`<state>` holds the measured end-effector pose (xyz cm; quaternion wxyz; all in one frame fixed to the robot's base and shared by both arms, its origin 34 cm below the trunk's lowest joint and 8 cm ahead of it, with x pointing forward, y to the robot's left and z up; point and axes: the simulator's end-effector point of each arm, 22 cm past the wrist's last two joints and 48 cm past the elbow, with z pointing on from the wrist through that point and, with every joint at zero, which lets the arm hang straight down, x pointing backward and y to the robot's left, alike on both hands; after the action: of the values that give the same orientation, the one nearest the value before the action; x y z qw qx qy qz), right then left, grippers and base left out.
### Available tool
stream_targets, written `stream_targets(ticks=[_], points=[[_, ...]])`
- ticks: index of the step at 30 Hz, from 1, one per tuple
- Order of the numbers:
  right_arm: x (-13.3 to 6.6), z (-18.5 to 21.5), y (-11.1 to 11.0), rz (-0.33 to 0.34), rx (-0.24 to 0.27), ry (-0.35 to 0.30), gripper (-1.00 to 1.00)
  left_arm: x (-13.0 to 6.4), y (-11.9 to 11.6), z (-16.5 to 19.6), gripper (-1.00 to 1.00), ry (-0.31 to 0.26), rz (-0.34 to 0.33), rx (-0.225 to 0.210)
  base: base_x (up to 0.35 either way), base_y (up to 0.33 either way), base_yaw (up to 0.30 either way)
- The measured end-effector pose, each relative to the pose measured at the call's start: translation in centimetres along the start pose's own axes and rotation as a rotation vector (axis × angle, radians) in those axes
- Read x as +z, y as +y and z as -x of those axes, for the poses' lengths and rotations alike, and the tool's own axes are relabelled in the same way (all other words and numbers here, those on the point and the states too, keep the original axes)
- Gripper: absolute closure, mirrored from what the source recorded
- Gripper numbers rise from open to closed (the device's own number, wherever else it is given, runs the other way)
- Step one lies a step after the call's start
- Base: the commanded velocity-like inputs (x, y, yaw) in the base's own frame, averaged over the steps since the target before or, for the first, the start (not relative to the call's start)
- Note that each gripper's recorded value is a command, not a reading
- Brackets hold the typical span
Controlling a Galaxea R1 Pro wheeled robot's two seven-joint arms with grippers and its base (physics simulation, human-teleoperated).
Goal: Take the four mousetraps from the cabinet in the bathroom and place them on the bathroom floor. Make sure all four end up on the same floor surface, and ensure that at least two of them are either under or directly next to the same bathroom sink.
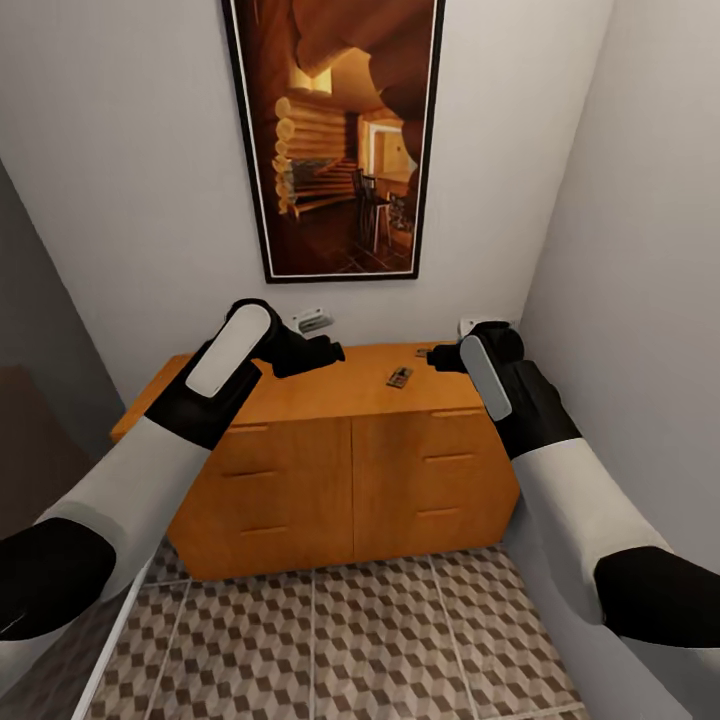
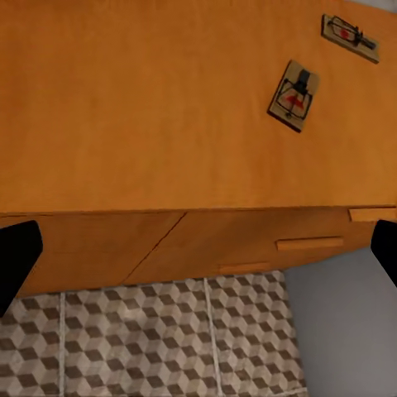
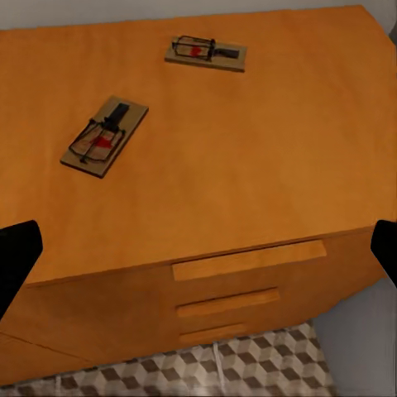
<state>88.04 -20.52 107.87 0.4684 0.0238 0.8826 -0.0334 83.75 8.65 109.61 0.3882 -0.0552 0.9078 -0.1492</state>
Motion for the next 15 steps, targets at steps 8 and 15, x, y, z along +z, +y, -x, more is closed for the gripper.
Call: stream_targets(ticks=[8,15], points=[[0.7,-0.9,-0.9,-0.016,0.004,0.029,-1.0,0.2,-2.7,-2.1,-1.0,0.045,-0.026,0.097,0.333,0.0,0.0],[0.9,-0.9,-2.3,-0.029,0.026,0.032,-1.0,0.8,-6.4,-6.3,-1.0,0.09,-0.041,0.25,0.2,0.0,0.0]])
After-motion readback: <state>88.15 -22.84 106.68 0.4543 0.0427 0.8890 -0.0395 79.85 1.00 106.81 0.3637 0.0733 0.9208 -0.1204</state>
